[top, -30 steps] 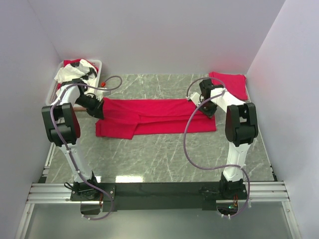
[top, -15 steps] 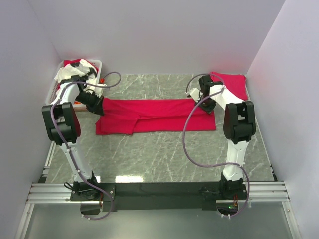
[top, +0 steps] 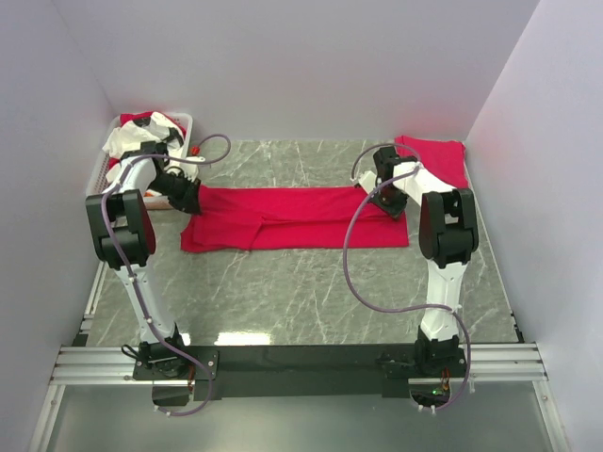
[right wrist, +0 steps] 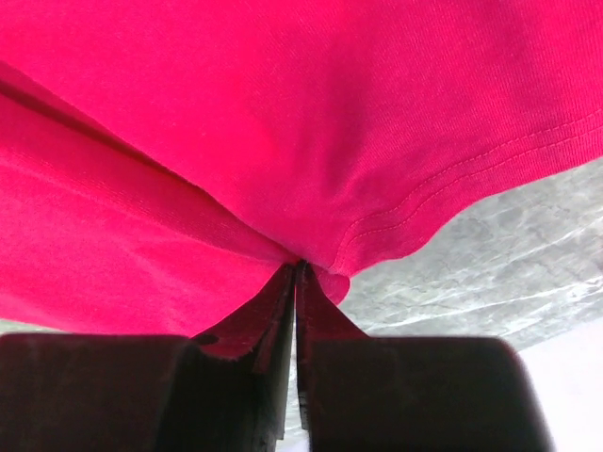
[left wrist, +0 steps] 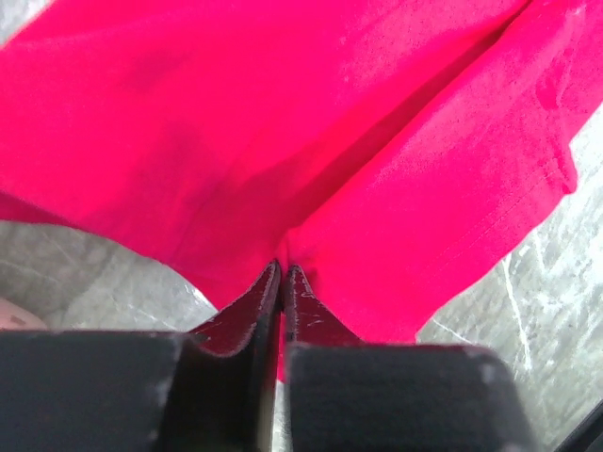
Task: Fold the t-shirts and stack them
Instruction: Fold the tshirt
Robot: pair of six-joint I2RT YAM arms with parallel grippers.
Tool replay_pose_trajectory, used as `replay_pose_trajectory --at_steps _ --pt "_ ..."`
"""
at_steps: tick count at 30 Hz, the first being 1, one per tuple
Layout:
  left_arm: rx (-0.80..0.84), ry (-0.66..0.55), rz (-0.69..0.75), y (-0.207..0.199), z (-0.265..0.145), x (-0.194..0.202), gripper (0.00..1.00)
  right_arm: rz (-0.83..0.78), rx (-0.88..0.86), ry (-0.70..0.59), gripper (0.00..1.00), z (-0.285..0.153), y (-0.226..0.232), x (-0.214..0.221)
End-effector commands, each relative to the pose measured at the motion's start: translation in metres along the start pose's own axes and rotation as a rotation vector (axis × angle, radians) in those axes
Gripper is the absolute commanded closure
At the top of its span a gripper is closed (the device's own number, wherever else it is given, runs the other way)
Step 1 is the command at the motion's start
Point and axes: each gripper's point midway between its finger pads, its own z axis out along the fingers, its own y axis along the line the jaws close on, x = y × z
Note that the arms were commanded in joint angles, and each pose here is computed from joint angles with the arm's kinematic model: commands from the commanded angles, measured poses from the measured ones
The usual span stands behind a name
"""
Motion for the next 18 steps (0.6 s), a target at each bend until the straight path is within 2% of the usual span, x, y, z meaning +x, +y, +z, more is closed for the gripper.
replay_pose_trajectory --at_steps 1,4,8,12,14,15,18 --pt "-0.039 -0.038 0.018 0.012 0.001 -0.016 0.79 0.052 0.073 0.004 0.84 -0.009 -0.021 -0.004" --pt "-0.063 -0.077 0.01 0.011 -0.013 -0.025 0.61 0.097 0.108 -0.03 0.69 -0.023 -0.029 -0.009" --pt "-0.092 -0.167 -0.005 0.005 -0.041 -0.041 0.55 0.181 0.157 -0.088 0.59 -0.055 -0.04 -0.014" --pt "-0.133 -0.238 0.028 -0.017 -0.072 -0.046 0.5 0.261 0.074 -0.135 0.58 -0.07 -0.025 -0.014" --pt "-0.134 -0.232 0.027 -0.029 -0.069 -0.033 0.45 0.298 0.006 -0.134 0.62 -0.071 -0.008 -0.013" --pt "-0.169 -0.261 0.061 -0.033 -0.079 -0.039 0.41 0.305 -0.026 -0.134 0.64 -0.071 -0.001 -0.013" --pt "-0.142 -0.235 0.094 -0.056 -0.072 -0.021 0.39 0.354 -0.206 -0.168 0.68 -0.071 0.035 -0.022"
